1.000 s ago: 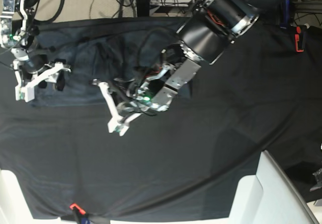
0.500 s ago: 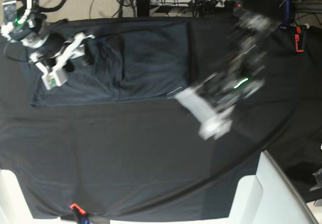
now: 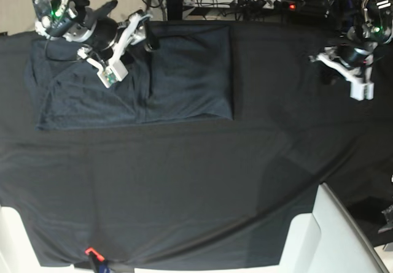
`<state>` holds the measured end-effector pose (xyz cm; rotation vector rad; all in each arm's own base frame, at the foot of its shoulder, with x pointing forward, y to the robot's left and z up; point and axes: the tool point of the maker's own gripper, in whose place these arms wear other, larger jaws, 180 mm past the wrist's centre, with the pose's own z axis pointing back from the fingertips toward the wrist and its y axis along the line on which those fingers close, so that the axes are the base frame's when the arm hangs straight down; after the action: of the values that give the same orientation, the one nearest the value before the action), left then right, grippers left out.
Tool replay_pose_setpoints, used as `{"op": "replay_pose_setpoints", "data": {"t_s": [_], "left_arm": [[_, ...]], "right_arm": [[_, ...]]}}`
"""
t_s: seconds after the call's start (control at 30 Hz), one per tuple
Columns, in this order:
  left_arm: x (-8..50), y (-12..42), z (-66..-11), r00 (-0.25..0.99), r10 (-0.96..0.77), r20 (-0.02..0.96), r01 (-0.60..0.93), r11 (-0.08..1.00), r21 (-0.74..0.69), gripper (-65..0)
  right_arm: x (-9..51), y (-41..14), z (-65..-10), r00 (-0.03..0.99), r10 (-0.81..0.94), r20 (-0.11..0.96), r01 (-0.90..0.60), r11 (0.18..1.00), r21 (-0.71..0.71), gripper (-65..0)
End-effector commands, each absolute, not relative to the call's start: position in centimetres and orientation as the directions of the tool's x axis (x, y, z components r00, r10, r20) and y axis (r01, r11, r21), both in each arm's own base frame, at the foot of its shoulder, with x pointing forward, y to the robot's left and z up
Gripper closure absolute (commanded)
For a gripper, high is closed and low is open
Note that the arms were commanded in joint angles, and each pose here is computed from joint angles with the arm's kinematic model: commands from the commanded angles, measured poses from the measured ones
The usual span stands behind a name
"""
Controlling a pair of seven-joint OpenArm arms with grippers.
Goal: Fold the T-shirt properly
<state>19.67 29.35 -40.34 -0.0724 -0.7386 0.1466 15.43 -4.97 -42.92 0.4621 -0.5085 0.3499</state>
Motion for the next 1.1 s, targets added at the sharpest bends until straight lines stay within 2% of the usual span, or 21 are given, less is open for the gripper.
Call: {"op": "replay_pose_setpoints", "data": {"t_s": [0.0,0.3,0.37,0.43,0.57,0.63,1.07], "left_arm": [[20.3,29.4,-39.4,0.708,0.146,0.691,-0.091,0.989,-0.115,0.0],[19.8,29.4,-39.7,0.717,0.147,0.681,-0.094,0.989,-0.115,0.0],[19.8,29.4,-39.7,0.717,0.146,0.681,-0.093,0.989,-0.114,0.0],[19.8,29.4,-39.7,0.717,0.146,0.681,-0.093,0.989,-0.114,0.0],[19.8,29.4,-39.7,0.717,0.146,0.681,-0.093,0.989,-0.114,0.0],[19.7,29.4,-39.8,0.719,0.148,0.679,-0.095,0.989,-0.114,0.0],[18.8,30.2,-41.4,0.745,0.175,0.644,-0.128,0.985,-0.119,0.0]], "right_arm": [[15.6,-4.7,-42.8,0.817,0.189,0.544,-0.425,0.835,0.349,-39.0],[15.9,-4.7,-43.8,0.824,0.154,0.546,-0.399,0.841,0.365,-38.9],[15.9,-4.7,-43.8,0.824,0.154,0.546,-0.399,0.841,0.365,-36.5],[15.8,-4.7,-44.0,0.828,0.152,0.539,-0.394,0.842,0.368,-28.7],[15.3,-4.8,-44.5,0.838,0.153,0.524,-0.386,0.844,0.372,-5.1],[15.1,-4.8,-44.6,0.84,0.153,0.52,-0.385,0.844,0.374,-0.8],[13.4,-5.0,-45.0,0.858,0.151,0.491,-0.37,0.845,0.385,-0.6]]}}
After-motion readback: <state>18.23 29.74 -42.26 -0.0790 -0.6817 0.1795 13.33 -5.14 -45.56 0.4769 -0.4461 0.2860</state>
